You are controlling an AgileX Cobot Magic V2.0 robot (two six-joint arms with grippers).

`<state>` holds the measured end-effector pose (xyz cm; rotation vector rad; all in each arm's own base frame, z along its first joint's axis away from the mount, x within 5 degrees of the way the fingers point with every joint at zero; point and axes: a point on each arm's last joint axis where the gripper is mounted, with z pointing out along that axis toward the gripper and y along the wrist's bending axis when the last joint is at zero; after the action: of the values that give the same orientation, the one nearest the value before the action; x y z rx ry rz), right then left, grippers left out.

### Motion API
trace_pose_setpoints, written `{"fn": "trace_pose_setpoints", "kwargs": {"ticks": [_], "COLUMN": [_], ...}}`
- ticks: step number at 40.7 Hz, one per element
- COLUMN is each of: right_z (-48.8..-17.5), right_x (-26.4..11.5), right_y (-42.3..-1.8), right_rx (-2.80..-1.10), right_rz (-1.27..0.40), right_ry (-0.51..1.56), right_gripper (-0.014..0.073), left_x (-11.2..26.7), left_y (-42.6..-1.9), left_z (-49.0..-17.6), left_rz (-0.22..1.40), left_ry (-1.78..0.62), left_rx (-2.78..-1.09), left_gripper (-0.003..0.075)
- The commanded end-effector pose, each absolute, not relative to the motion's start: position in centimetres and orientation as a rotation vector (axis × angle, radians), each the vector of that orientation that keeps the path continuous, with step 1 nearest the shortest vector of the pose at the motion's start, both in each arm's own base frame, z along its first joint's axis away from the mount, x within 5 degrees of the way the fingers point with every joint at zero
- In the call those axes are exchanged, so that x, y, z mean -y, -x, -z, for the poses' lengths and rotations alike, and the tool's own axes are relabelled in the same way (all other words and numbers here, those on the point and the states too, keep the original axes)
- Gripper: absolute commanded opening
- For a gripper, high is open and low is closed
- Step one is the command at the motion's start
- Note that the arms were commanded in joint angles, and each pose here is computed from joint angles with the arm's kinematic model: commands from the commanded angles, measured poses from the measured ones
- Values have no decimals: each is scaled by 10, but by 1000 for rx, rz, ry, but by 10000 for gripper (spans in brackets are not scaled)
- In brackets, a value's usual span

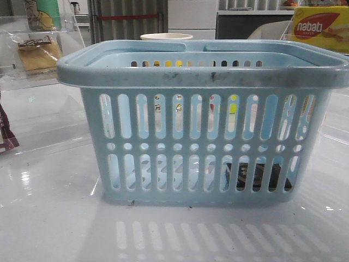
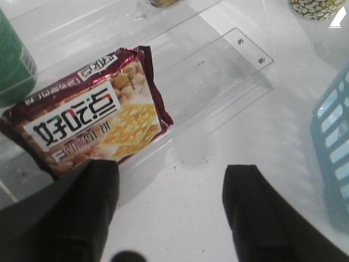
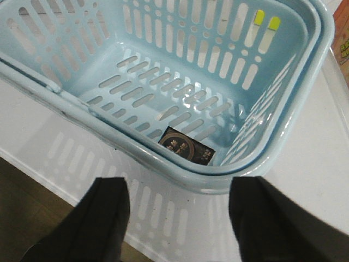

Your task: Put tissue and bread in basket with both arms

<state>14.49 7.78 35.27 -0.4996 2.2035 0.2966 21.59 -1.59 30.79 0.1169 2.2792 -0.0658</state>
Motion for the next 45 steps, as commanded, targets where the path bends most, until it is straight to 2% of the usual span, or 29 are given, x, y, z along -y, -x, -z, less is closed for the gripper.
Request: {"fn": "trace_pose_setpoints", "kwargs": {"ticks": [1,6,9,27,35,45], "right_z": [-367,-367,-367,-367,-367,-367], "right_x": [-78,-78,-78,-78,-78,-78], "right_y": [-146,-146,-146,-146,-146,-146], "right_rx": [-2105,-2105,-2105,-2105,-2105,-2105], "right_rz": [-300,-300,-300,-300,-300,-300], "right_ry": [496,496,496,496,496,496], "right_gripper": [510,510,510,510,510,510], "left_x": [18,20,22,30,32,8], "left_y": [-241,-274,-294,-408,-431,-438], "left_z": [-336,-350,-354,-348,-338,-336], "left_rz": [78,79,84,208,245,216], "left_ry": [-98,-94,-89,83,150,214], "left_rx": [-2142,-2124,-2121,-2104,-2098,-2078], "left_gripper": [494,602,635,636,636,636]}}
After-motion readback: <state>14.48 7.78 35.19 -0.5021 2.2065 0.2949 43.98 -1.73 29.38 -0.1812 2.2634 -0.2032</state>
